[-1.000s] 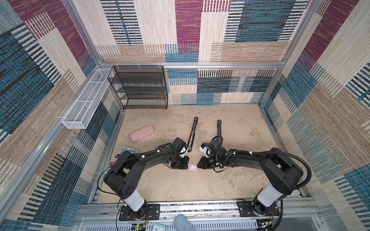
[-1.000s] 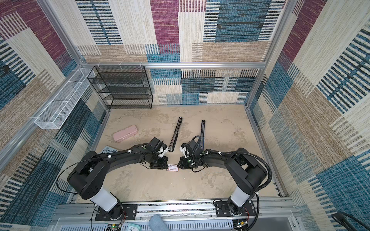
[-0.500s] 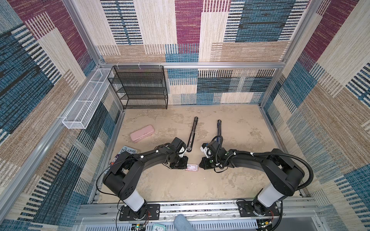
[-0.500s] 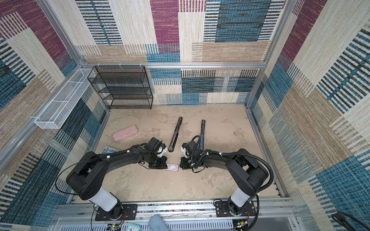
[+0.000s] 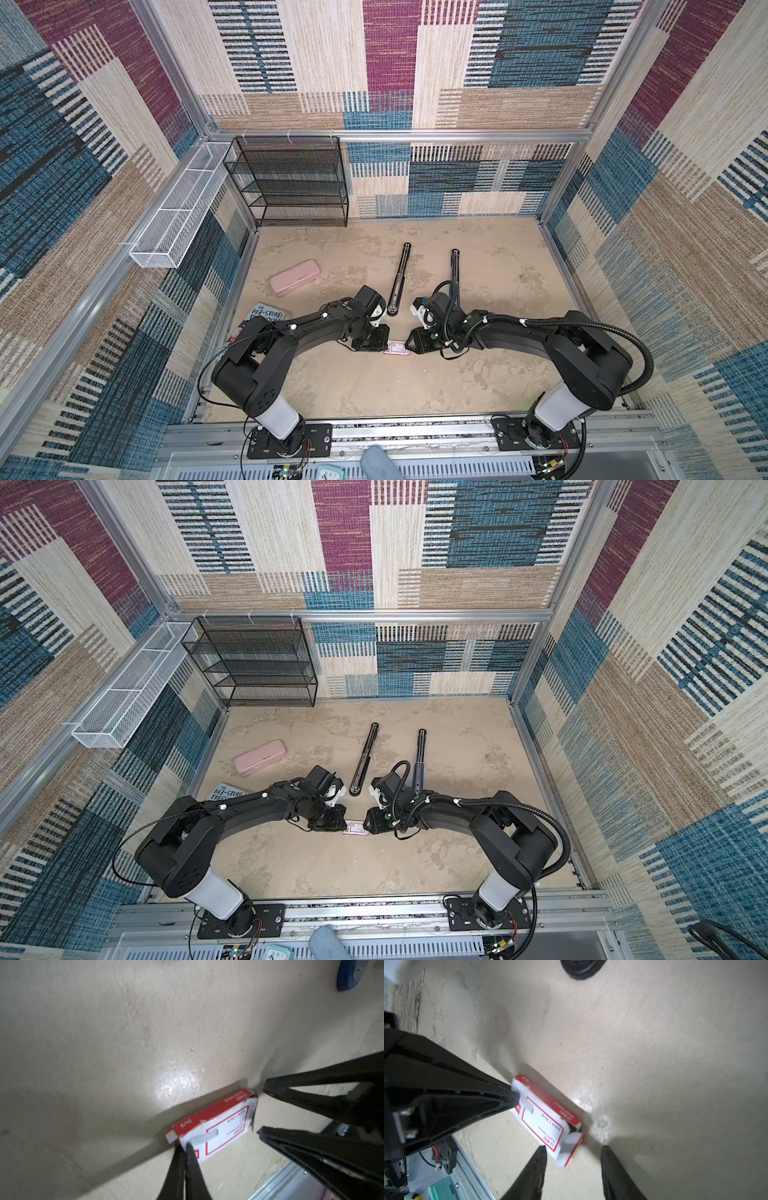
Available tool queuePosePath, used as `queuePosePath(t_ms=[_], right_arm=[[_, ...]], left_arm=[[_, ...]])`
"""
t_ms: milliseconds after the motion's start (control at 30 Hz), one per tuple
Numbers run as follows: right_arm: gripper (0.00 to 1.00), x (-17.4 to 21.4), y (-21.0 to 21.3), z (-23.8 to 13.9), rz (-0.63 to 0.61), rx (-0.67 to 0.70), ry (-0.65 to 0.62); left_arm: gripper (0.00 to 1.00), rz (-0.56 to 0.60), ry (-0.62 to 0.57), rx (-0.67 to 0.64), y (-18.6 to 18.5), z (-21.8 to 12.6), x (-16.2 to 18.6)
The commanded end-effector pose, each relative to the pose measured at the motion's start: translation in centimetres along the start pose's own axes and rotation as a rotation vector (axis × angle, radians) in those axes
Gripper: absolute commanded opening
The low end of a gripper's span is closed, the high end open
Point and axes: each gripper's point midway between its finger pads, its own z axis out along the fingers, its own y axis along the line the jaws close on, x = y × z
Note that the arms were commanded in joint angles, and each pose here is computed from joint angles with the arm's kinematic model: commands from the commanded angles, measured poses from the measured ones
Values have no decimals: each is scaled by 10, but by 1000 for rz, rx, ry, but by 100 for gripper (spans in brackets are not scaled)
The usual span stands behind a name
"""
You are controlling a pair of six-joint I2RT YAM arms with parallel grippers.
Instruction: Load the staples into the stapler
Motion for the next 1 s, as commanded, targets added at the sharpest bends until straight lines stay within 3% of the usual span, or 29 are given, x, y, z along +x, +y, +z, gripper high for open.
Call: queuePosePath(t_ms=[0,167,433,967], right_arm=[[46,-2,3,4,-1,11,1],[43,1,-5,7,19,54,15],[27,6,-13,5,27,88,21],[12,10,-17,0,33,105,15]], left_arm=[[15,-9,-4,11,-2,-1,0],[17,-12,-8,13,-1,-2,2],[0,-13,-10,25,-3,-1,1],[0,-12,-4,22,-2,-3,0]])
